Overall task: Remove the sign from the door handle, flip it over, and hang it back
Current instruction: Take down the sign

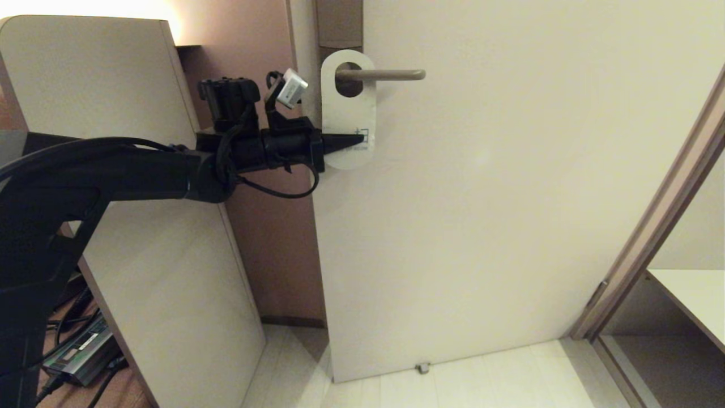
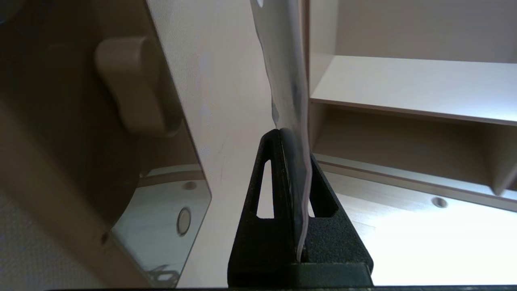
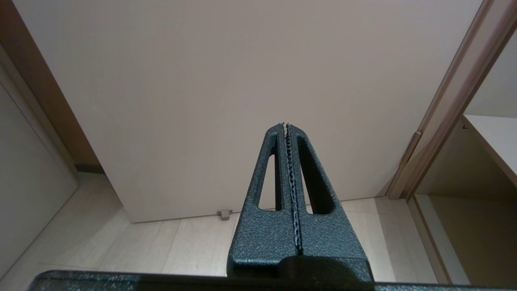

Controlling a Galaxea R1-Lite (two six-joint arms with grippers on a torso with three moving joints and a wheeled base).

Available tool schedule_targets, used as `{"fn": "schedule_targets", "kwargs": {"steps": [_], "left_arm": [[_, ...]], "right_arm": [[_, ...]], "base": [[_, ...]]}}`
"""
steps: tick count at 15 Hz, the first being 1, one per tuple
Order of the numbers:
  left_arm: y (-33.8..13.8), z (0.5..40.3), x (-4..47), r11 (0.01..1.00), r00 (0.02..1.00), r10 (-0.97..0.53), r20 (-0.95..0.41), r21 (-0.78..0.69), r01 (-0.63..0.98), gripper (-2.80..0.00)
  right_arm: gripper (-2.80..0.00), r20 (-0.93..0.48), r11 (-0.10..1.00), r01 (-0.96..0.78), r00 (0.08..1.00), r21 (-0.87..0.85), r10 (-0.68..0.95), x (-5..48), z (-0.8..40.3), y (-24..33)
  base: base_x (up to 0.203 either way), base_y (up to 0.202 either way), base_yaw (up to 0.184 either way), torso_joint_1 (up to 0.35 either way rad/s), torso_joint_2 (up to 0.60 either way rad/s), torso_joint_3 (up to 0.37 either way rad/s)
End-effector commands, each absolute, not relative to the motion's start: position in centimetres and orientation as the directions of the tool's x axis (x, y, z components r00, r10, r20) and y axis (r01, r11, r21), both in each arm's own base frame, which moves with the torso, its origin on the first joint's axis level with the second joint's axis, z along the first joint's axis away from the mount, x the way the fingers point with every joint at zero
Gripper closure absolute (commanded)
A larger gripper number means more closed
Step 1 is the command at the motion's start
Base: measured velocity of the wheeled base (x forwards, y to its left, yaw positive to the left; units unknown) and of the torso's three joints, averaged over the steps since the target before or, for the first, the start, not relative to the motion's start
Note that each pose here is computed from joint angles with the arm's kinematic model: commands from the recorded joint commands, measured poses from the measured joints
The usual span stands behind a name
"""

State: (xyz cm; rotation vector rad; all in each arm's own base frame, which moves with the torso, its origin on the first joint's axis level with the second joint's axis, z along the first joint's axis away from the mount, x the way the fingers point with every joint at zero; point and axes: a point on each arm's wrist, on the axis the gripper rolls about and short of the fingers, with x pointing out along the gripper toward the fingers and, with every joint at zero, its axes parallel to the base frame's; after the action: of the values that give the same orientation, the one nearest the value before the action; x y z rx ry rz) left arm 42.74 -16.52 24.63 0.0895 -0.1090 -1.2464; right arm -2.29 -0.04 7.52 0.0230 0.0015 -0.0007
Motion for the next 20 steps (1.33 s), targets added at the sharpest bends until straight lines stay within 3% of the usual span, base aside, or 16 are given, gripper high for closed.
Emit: {"fn": "schedule_targets", "kwargs": {"steps": [1,20], "left_arm": [[-16.9,25.1,42.4,0.327,0.324,-0.945,0.042,0.136,0.935,0.00],[-21.4,25.9,37.9,0.510,0.512,-0.858,0.034,0.173,0.843,0.00]], "right_arm": [[0.00,-0.003,1.000,0.000,1.000,0.023,0.000,-2.3,7.5,0.0],[0.00,-0.003,1.000,0.000,1.000,0.023,0.000,-2.3,7.5,0.0]], "base": [[0.000,0.000,0.000,0.000,0.00,0.000],[0.000,0.000,0.000,0.000,0.00,0.000]]}}
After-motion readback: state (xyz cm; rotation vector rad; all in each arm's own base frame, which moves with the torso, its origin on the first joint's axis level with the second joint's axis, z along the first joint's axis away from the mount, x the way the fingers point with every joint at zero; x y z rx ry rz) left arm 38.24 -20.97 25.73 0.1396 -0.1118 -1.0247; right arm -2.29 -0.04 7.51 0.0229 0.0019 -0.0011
